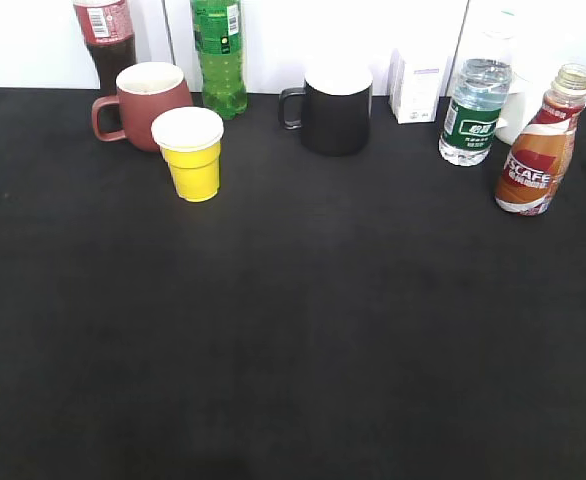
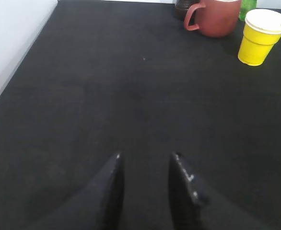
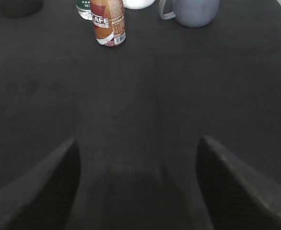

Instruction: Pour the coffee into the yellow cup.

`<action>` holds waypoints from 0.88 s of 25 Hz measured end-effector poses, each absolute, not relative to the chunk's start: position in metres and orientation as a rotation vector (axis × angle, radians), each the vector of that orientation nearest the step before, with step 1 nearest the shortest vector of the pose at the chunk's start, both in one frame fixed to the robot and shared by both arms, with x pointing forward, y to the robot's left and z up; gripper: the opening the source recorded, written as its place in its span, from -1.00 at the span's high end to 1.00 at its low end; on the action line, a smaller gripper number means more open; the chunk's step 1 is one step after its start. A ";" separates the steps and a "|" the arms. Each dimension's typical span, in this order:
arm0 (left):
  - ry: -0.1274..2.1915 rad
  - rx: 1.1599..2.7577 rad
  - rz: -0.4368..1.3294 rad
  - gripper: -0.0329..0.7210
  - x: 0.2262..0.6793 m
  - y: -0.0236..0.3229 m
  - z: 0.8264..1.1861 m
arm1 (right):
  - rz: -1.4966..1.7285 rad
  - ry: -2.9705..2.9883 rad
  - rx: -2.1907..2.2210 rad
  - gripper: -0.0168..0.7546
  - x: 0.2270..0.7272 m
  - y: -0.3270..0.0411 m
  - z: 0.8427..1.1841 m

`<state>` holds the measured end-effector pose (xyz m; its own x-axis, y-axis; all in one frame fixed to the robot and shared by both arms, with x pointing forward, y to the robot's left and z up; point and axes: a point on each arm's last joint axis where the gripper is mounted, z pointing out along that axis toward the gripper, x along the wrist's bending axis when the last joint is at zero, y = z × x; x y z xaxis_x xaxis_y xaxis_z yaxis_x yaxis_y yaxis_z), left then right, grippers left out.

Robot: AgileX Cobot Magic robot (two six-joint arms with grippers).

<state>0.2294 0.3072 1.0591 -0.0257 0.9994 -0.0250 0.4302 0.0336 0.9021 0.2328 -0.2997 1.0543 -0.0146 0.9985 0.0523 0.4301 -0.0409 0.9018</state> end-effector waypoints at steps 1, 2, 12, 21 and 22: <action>1.559 1.495 0.957 0.26 0.229 0.307 1.059 | 1.021 1.527 1.556 -0.57 0.233 -0.300 1.054; 1.559 1.495 0.957 0.26 0.229 0.307 1.059 | 1.021 1.527 1.556 -0.57 0.233 -0.300 1.054; 1.567 1.504 0.950 0.18 0.232 0.307 1.059 | 1.021 1.527 1.556 -0.57 0.233 -0.300 1.054; 1.101 1.306 1.173 -0.56 0.345 0.290 1.127 | 1.021 1.527 1.556 -0.57 0.233 -0.300 1.054; 1.048 1.307 1.161 -0.54 0.362 0.283 1.127 | 1.021 1.527 1.556 -0.57 0.233 -0.300 1.054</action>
